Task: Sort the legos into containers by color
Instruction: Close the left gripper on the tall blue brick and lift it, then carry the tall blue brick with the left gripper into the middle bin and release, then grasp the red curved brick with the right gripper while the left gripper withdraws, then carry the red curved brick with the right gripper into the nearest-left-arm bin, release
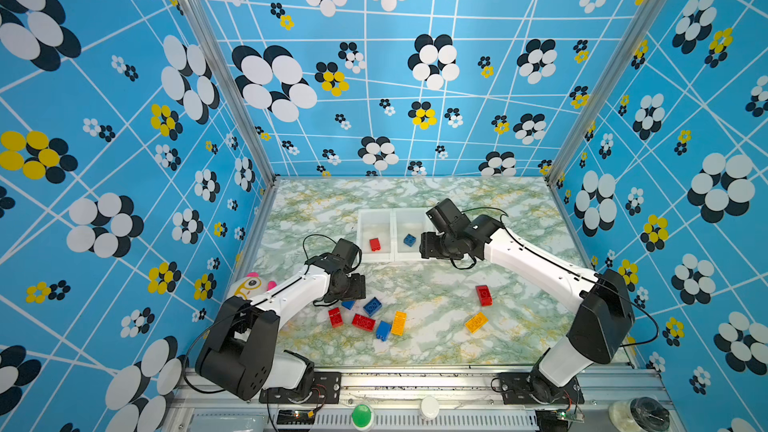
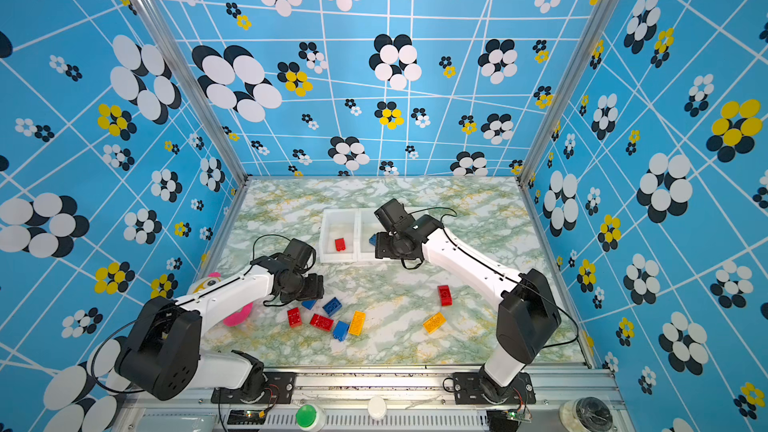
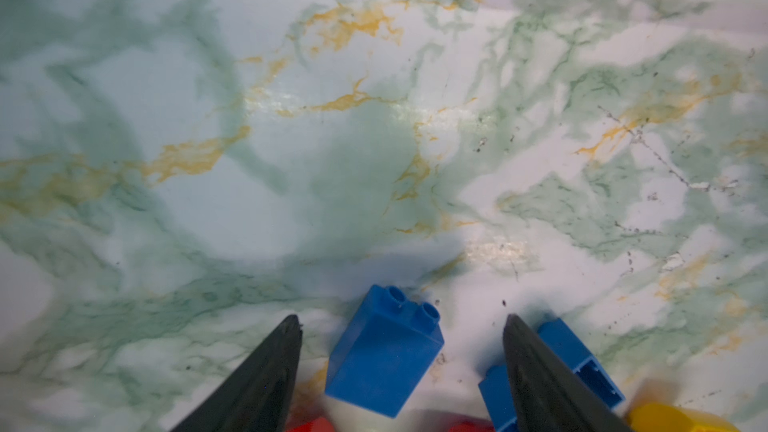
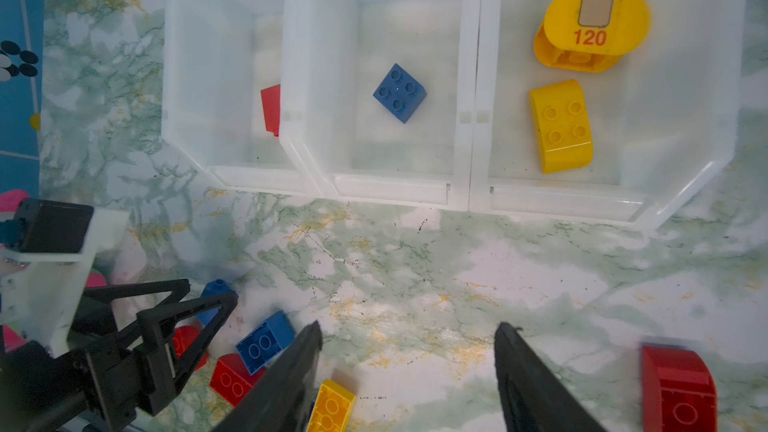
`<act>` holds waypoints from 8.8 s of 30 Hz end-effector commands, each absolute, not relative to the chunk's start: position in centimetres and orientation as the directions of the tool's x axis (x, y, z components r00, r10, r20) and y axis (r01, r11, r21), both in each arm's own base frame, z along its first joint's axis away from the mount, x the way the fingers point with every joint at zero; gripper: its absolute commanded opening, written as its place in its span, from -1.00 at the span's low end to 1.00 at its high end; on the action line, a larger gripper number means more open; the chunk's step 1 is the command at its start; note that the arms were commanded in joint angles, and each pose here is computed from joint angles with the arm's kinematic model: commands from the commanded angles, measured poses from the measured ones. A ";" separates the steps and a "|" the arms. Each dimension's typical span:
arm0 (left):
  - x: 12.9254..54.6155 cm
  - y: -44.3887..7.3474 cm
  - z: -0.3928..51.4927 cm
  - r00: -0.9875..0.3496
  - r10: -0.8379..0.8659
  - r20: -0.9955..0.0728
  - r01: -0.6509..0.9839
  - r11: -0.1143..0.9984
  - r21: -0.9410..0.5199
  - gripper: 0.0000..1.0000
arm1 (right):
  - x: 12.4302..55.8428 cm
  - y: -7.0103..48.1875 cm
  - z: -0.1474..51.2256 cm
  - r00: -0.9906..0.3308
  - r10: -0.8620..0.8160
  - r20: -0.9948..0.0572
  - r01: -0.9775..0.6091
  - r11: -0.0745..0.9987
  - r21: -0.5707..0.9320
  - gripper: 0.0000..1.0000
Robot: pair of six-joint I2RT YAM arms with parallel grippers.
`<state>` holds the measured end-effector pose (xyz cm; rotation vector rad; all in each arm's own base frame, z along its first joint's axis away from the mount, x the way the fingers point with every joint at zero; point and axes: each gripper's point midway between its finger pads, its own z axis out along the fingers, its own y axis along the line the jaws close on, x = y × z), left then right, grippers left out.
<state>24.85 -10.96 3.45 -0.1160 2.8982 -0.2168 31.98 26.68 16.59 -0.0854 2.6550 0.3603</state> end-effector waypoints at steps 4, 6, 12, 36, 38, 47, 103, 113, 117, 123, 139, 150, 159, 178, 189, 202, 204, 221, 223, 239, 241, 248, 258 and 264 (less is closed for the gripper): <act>24.3 -10.7 3.2 -0.977 -0.072 -0.200 -0.047 0.991 -0.127 0.54 | 31.5 26.6 17.5 -0.885 0.018 -0.465 -0.116 0.960 0.256 0.37; 23.9 -10.7 3.0 -0.979 -0.068 -0.193 -0.044 0.991 -0.123 0.52 | 31.5 26.5 17.6 -0.885 0.018 -0.466 -0.115 0.960 0.255 0.37; 23.2 -11.0 2.1 -0.986 -0.059 -0.154 -0.041 0.992 -0.118 0.44 | 31.4 26.4 17.6 -0.884 0.022 -0.467 -0.112 0.960 0.257 0.37; 22.1 -11.7 1.3 -0.991 -0.045 -0.126 -0.033 0.995 -0.094 -0.11 | 31.0 25.9 17.7 -0.881 0.032 -0.472 -0.103 0.961 0.258 0.37; 22.1 -11.7 1.3 -0.991 -0.045 -0.128 -0.033 0.995 -0.093 -0.23 | 31.0 25.9 17.6 -0.881 0.032 -0.473 -0.103 0.961 0.257 0.37; 23.1 -12.4 3.2 -0.980 -0.056 -0.189 -0.032 0.991 -0.129 -0.45 | 30.7 25.6 17.4 -0.882 0.040 -0.470 -0.096 0.961 0.261 0.37; 42.6 -29.9 10.9 -0.873 0.141 -0.467 0.259 0.946 -0.197 0.03 | 28.0 17.2 15.2 -0.864 0.202 -0.462 0.084 0.961 0.262 0.66; 42.6 -30.0 12.9 -0.853 0.115 -0.508 0.262 0.938 -0.227 0.30 | 27.8 16.4 14.6 -0.868 0.205 -0.453 0.099 0.964 0.246 0.68; 41.9 -29.9 13.8 -0.848 0.101 -0.520 0.264 0.932 -0.250 0.36 | 27.6 15.6 14.0 -0.876 0.192 -0.443 0.106 0.972 0.211 0.70; 40.4 -29.4 15.5 -0.837 0.060 -0.543 0.260 0.918 -0.299 0.47 | 27.1 13.6 12.3 -0.894 0.179 -0.411 0.128 0.980 0.149 0.71; 34.9 -26.3 17.8 -0.832 -0.037 -0.553 0.231 0.884 -0.407 0.69 | 25.8 9.3 7.0 -0.947 0.163 -0.276 0.161 0.987 0.027 0.70; 31.8 -23.6 17.8 -0.833 -0.097 -0.545 0.186 0.879 -0.440 0.74 | 25.4 9.5 4.1 -0.971 0.141 -0.193 0.144 0.990 -0.005 0.49; 30.7 -22.1 18.0 -0.830 -0.128 -0.543 0.163 0.875 -0.456 0.78 | 24.5 9.4 2.8 -0.977 0.144 -0.155 0.147 0.989 -0.007 0.24; 29.5 -19.2 17.1 -0.838 -0.186 -0.513 0.102 0.871 -0.481 0.86 | 24.7 9.6 2.0 -0.979 0.152 -0.139 0.154 0.988 -0.007 -0.19; 29.1 -17.8 16.5 -0.837 -0.206 -0.506 0.074 0.874 -0.480 0.88 | 25.4 11.0 4.8 -0.970 0.144 -0.197 0.137 0.989 0.050 -0.45; 27.8 -14.9 14.6 -0.846 -0.235 -0.478 0.015 0.886 -0.463 0.91 | 28.2 19.9 10.7 -0.944 0.035 -0.328 -0.023 0.985 0.173 -0.47; 27.5 -14.6 14.3 -0.849 -0.241 -0.471 0.006 0.886 -0.464 0.91 | 28.8 21.7 11.7 -0.936 0.014 -0.351 -0.058 0.980 0.192 -0.47; 26.5 -13.3 13.2 -0.852 -0.260 -0.454 -0.022 0.886 -0.464 0.92 | 34.8 35.7 17.2 -0.868 -0.149 -0.473 -0.304 0.914 0.270 -0.47; 26.4 -13.2 13.1 -0.852 -0.261 -0.453 -0.024 0.886 -0.464 0.92 | 35.4 36.8 17.3 -0.863 -0.160 -0.479 -0.319 0.908 0.271 -0.47; 26.1 -13.1 12.8 -0.856 -0.267 -0.443 -0.033 0.883 -0.469 0.93 | 41.3 42.0 12.9 -0.839 -0.263 -0.476 -0.379 0.911 0.165 -0.46; 26.1 -13.1 12.8 -0.855 -0.269 -0.444 -0.035 0.883 -0.469 0.93 | 42.0 42.2 12.1 -0.836 -0.271 -0.477 -0.379 0.914 0.147 -0.46; 26.0 -13.0 12.7 -0.856 -0.269 -0.441 -0.038 0.884 -0.465 0.93 | 43.8 41.6 10.0 -0.849 -0.251 -0.465 -0.346 0.929 0.130 -0.44; 26.2 -13.1 12.6 -0.857 -0.270 -0.439 -0.038 0.883 -0.468 0.93 | 43.9 41.6 10.2 -0.848 -0.254 -0.464 -0.353 0.925 0.138 0.05; 26.1 -13.1 12.8 -0.857 -0.267 -0.440 -0.036 0.884 -0.467 0.93 | 43.9 41.7 11.7 -0.840 -0.245 -0.484 -0.359 0.920 0.157 0.09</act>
